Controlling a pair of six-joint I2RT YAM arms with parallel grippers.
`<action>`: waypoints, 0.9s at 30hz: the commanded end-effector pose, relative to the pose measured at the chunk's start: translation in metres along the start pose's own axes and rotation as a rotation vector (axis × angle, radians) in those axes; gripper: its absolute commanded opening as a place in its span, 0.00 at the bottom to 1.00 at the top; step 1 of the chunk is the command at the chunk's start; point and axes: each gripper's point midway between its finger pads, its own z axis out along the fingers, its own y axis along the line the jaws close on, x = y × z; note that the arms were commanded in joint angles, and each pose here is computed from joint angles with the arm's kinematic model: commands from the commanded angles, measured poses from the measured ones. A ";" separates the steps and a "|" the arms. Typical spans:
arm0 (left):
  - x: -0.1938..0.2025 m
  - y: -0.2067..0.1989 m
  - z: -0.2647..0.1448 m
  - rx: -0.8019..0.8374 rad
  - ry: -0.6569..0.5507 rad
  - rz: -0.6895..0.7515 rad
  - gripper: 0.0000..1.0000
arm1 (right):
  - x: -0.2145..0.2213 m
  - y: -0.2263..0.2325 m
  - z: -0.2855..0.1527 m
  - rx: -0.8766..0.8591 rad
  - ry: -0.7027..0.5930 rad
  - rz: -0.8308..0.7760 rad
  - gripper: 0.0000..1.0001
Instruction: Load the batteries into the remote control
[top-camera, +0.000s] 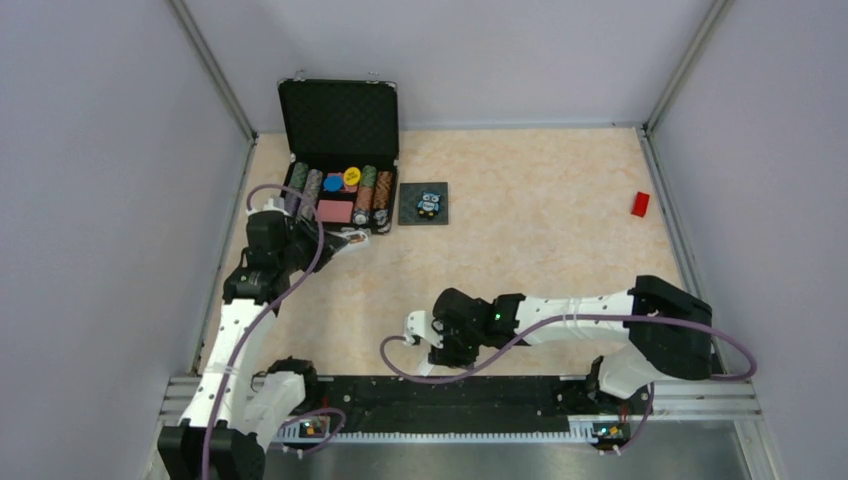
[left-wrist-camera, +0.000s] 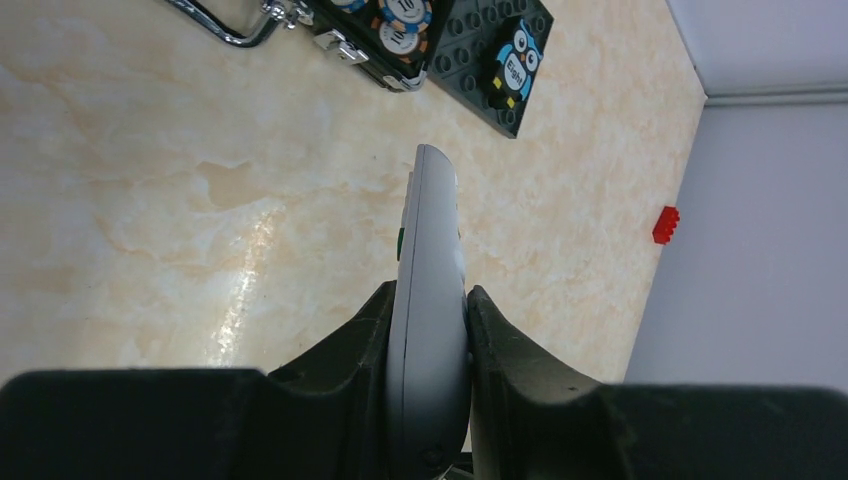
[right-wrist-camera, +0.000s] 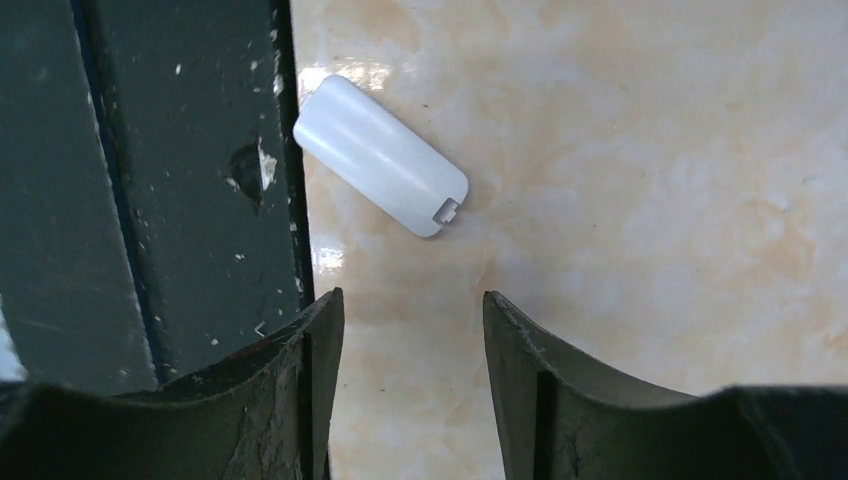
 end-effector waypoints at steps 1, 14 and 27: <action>-0.018 -0.001 -0.009 0.024 -0.058 -0.004 0.00 | -0.039 0.002 -0.006 -0.037 -0.209 -0.348 0.53; -0.028 0.003 -0.009 0.063 -0.070 -0.039 0.00 | -0.034 0.008 0.020 -0.142 -0.179 -0.567 0.53; -0.030 0.007 -0.009 0.069 -0.061 -0.041 0.00 | -0.031 0.001 0.035 -0.183 -0.081 -0.676 0.51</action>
